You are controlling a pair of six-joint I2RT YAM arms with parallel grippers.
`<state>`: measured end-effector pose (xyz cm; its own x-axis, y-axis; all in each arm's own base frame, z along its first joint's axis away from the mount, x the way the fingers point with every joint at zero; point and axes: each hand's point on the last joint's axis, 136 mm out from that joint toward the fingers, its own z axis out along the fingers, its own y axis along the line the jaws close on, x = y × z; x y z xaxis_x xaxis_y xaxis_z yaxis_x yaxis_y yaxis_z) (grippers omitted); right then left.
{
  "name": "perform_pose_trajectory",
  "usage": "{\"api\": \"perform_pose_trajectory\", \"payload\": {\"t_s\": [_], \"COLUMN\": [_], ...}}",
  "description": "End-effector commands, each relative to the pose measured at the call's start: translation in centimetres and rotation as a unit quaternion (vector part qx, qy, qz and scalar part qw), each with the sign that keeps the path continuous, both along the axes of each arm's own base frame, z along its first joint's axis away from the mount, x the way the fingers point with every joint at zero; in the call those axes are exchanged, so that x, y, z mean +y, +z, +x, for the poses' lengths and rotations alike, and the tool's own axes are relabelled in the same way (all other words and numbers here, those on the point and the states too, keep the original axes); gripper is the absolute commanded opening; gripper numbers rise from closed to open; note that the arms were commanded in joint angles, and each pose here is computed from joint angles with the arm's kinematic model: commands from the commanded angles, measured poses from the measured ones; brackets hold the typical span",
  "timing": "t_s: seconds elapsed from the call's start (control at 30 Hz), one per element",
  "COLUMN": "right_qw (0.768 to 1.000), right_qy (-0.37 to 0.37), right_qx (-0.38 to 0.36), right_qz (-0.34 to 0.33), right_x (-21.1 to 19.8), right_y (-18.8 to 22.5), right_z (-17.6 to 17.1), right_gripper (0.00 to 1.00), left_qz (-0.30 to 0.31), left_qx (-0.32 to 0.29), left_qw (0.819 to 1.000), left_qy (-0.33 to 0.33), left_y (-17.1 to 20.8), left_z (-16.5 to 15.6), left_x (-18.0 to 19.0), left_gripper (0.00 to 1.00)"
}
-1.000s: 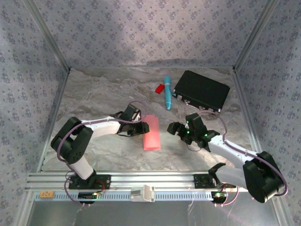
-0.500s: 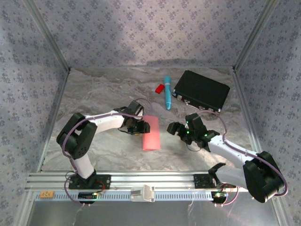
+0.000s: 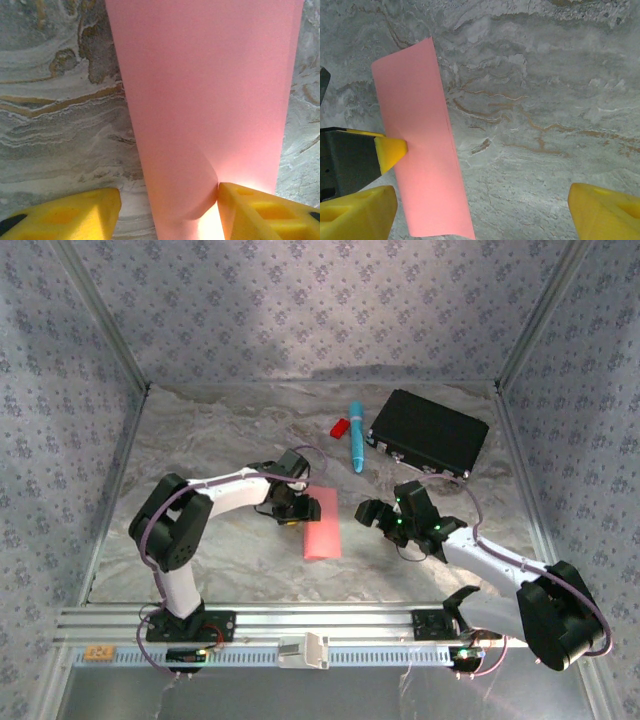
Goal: Fold a paper plane with a square sheet of paper (pick it up from the middle)
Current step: First fold the square sheet of paper in half at the center of the table.
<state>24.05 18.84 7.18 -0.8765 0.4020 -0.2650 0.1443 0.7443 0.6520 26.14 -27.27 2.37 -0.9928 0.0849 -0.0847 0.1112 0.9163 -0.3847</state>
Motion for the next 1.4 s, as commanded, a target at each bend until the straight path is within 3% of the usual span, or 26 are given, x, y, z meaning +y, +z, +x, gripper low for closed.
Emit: {"api": "perform_pose_trajectory", "payload": {"t_s": [0.0,0.33,0.97,1.37], "right_qw": [1.0,1.0,1.0,1.0], "right_qy": [-0.008,-0.01,-0.009,-0.008], "right_qx": [-0.003,0.0,0.001,0.002], "right_qz": [-0.004,-0.006,-0.006,-0.007], "right_x": [0.1,0.0,0.0,0.1], "right_y": [0.5,0.4,0.4,0.3], "right_z": [0.5,0.5,0.4,0.4], "right_gripper": [0.9,0.91,0.91,0.92], "left_qz": [0.052,0.104,0.108,0.107], "left_qx": [0.018,0.012,0.004,0.012], "left_qw": [0.998,0.994,0.994,0.994], "left_qy": [-0.013,-0.021,-0.001,-0.013], "left_y": [-3.3,-4.1,-4.0,-4.6], "left_z": [-0.8,-0.8,-0.3,-0.4], "left_x": [1.1,1.4,1.6,1.3], "left_gripper": [0.58,0.59,0.54,0.57]}}
